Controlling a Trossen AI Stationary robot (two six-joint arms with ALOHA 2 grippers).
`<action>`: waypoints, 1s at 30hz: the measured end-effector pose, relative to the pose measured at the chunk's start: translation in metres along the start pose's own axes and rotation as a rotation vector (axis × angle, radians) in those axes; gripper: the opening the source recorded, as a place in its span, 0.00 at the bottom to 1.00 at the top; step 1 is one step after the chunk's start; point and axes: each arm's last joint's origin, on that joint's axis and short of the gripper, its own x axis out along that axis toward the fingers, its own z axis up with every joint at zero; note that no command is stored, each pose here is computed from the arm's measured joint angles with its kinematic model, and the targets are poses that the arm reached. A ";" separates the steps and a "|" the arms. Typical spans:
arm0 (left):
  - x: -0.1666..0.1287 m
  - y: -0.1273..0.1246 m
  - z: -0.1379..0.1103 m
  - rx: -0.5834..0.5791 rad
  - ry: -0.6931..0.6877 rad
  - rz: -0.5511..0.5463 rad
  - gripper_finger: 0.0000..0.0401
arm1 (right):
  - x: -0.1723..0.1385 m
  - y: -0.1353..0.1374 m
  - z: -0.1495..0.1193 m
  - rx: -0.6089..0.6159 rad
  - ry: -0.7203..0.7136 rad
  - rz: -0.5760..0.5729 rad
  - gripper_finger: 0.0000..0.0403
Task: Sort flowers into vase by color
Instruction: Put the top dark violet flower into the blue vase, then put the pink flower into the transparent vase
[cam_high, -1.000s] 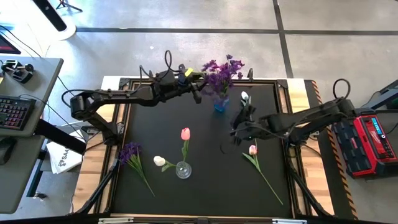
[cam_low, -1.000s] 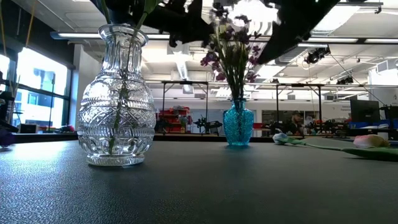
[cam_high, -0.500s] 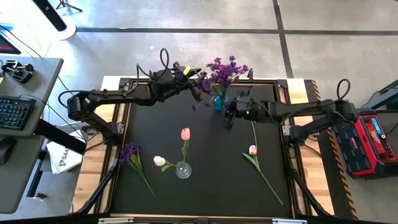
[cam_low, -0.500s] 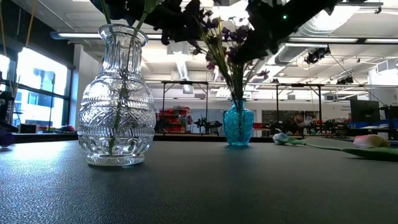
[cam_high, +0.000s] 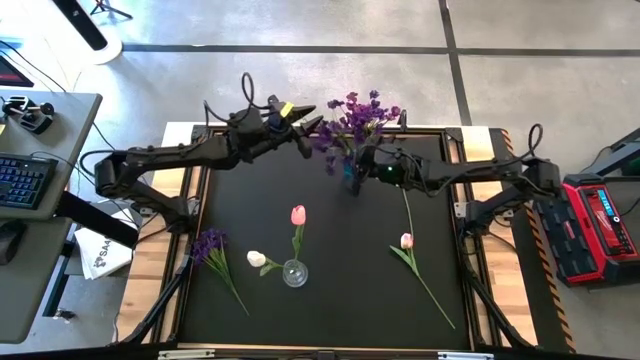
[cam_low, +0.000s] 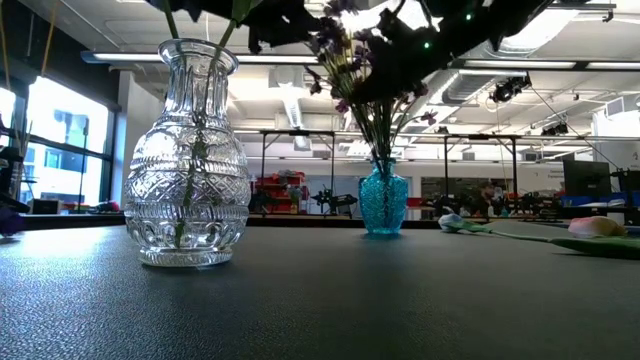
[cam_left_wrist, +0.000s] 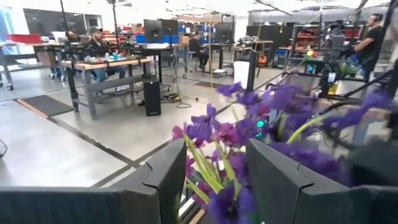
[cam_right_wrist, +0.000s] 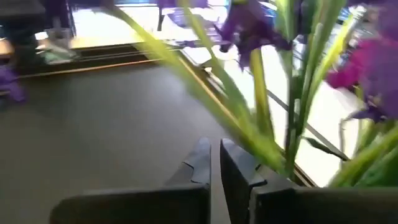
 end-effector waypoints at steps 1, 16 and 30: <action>-0.004 -0.001 0.003 -0.001 -0.003 -0.006 0.39 | 0.002 -0.002 -0.001 0.016 0.002 -0.011 0.01; -0.079 -0.045 0.041 0.155 -0.002 -0.168 0.39 | -0.003 -0.016 0.009 0.031 -0.056 -0.030 0.01; -0.149 -0.089 0.015 0.266 0.283 -0.090 0.39 | -0.079 -0.014 0.016 0.070 0.066 0.124 0.36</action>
